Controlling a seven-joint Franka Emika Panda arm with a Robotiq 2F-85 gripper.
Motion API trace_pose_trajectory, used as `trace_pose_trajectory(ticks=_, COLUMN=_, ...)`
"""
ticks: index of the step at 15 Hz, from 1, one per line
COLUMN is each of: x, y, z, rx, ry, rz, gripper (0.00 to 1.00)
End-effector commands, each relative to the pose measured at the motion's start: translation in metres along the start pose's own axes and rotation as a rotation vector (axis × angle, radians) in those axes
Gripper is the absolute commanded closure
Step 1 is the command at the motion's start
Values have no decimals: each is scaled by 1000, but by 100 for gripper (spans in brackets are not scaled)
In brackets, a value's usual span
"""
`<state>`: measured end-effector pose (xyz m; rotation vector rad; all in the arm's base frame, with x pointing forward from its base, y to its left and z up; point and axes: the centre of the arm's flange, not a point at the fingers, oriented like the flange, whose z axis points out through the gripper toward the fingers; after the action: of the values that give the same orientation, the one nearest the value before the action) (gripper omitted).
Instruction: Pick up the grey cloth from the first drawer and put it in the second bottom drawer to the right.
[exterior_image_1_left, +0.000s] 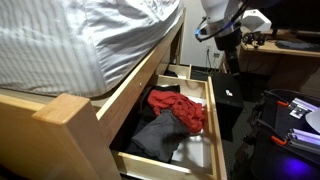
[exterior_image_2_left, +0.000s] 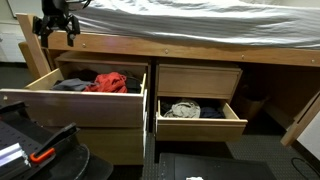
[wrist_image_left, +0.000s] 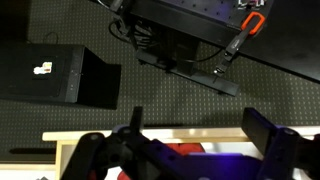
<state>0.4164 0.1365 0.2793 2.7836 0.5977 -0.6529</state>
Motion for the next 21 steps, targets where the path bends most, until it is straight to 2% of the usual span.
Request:
trace_pose_trajectory(ticks=1, x=25, y=-49, z=25, rx=-75, ry=-40, rz=-13, gripper=0)
trace_pose_trajectory(ticks=2, x=13, y=-40, z=17, rx=-52, ry=-22, rz=-12, gripper=0)
trace_pose_trajectory(ticks=4, x=18, y=-57, z=28, rx=-70, ry=-45, rz=-20, gripper=0)
trace_pose_trajectory(ticks=6, x=19, y=-55, z=28, rx=-68, ry=-45, rz=-17, gripper=0)
trace_pose_trajectory(ticks=9, x=57, y=-67, z=46, rx=48, ry=116, rz=70, gripper=0)
trace_pose_trajectory(ticks=10, x=72, y=-79, z=55, rx=72, ry=164, rz=97, gripper=0)
trace_pose_trajectory(ticks=12, x=95, y=-104, z=69, rx=89, ry=209, rz=91, gripper=0)
trace_pose_trajectory(ticks=13, x=106, y=-118, z=80, rx=71, ry=218, rz=80, gripper=0)
trace_pose_trajectory(ticks=16, x=102, y=-147, z=106, rx=78, ry=208, rz=41, gripper=0)
trace_pose_trajectory(ticks=17, x=90, y=-136, z=97, rx=78, ry=201, rz=52, gripper=0)
trace_pose_trajectory(ticks=21, x=96, y=-150, z=107, rx=77, ry=194, rz=35, gripper=0)
